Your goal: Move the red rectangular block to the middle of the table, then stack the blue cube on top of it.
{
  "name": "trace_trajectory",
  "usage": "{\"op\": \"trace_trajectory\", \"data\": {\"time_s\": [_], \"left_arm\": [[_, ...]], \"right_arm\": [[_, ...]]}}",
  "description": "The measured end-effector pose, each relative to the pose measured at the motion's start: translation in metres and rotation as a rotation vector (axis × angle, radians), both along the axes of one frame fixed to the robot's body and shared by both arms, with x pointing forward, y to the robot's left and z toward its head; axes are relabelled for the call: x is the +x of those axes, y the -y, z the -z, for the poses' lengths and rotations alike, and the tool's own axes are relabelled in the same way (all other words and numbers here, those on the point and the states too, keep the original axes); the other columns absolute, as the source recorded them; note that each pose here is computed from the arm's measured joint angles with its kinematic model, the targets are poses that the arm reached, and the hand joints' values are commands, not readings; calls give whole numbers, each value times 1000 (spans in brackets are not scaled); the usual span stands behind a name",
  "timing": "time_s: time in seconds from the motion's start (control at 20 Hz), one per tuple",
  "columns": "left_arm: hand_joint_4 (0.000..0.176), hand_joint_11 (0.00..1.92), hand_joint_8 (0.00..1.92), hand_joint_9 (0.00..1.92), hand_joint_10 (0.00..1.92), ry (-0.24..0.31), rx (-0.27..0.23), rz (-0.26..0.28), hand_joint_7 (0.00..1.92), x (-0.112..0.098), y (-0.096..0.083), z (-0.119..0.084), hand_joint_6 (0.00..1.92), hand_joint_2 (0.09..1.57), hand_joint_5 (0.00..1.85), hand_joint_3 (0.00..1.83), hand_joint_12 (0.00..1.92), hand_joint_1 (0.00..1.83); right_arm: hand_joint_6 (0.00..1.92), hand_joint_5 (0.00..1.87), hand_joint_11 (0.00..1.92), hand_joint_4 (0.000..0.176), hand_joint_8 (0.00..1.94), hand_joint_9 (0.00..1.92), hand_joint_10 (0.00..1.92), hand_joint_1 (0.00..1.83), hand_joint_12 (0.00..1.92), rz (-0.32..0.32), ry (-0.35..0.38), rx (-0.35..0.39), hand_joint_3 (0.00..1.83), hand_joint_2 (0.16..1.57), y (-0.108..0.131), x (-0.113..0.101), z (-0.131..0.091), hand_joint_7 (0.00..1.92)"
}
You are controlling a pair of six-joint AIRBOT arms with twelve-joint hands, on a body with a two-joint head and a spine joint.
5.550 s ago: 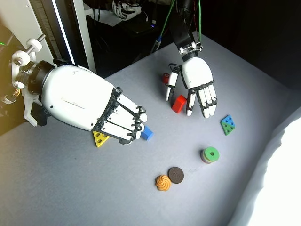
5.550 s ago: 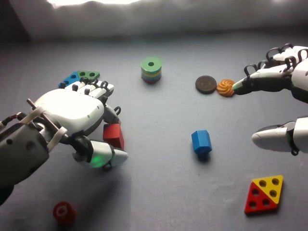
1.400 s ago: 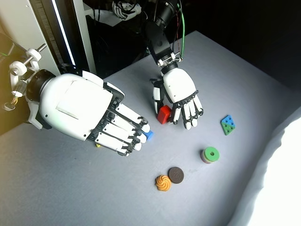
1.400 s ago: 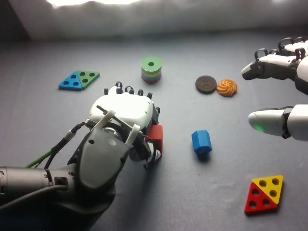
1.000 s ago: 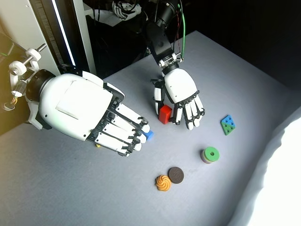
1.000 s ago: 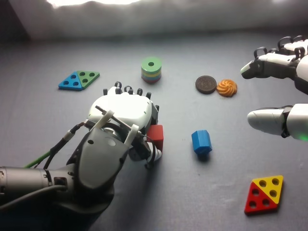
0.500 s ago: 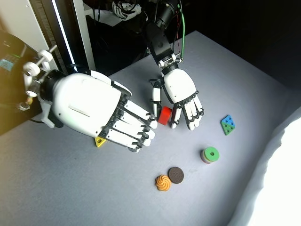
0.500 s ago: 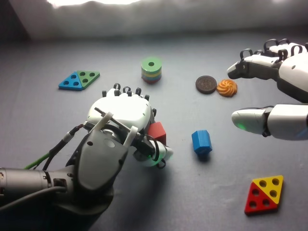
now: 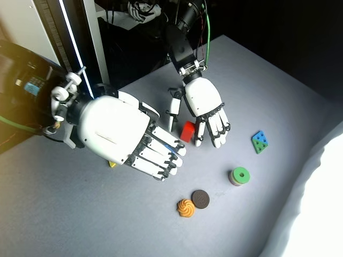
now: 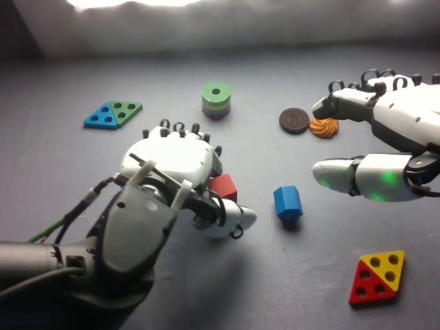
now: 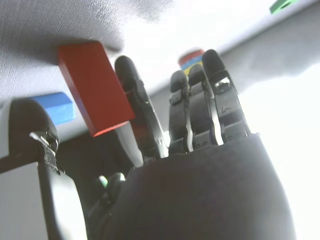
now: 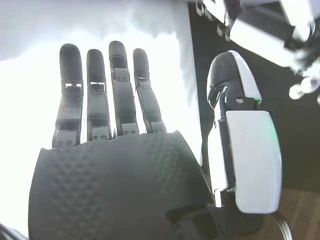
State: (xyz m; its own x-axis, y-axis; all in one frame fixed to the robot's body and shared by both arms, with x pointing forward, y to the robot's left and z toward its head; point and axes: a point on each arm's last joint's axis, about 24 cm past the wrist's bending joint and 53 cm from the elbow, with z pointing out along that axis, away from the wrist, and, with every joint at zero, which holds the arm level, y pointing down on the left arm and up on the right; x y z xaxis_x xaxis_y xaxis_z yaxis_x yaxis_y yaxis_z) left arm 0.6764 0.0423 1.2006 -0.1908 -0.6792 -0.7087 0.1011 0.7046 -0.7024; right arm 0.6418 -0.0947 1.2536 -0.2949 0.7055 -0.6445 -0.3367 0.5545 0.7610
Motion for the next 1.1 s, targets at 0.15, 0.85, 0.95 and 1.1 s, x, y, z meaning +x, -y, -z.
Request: {"op": "trace_trajectory", "data": {"time_s": [0.15, 0.85, 0.95, 1.1], "left_arm": [[109, 0, 8, 151, 7, 8, -4, -8, 232, -1, -6, -9, 0, 952, 388, 0, 813, 367], [0, 0, 1, 18, 2, 55, -9, -98, 20, 4, -75, -48, 1, 1013, 11, 0, 282, 24], [0, 0, 7, 43, 10, 64, 16, -112, 46, 4, -90, -48, 6, 1013, 28, 0, 311, 12], [0, 0, 11, 84, 16, 40, 25, -147, 90, 5, -111, -41, 13, 1002, 72, 0, 415, 45]], "right_arm": [[497, 105, 0, 0, 1, 0, 607, 267, 1098, 8, -32, 2, 0, 1147, -8, 7, 11, 255], [87, 170, 0, 176, 0, 0, 0, 326, 0, -26, -67, -61, 0, 765, -42, 20, 53, 0], [109, 234, 0, 176, 0, 0, 0, 405, 0, -33, -60, -79, 0, 763, -48, 21, 56, 0], [149, 342, 0, 176, 0, 0, 0, 571, 0, -33, -44, -106, 0, 794, -51, 25, 58, 0]]}}
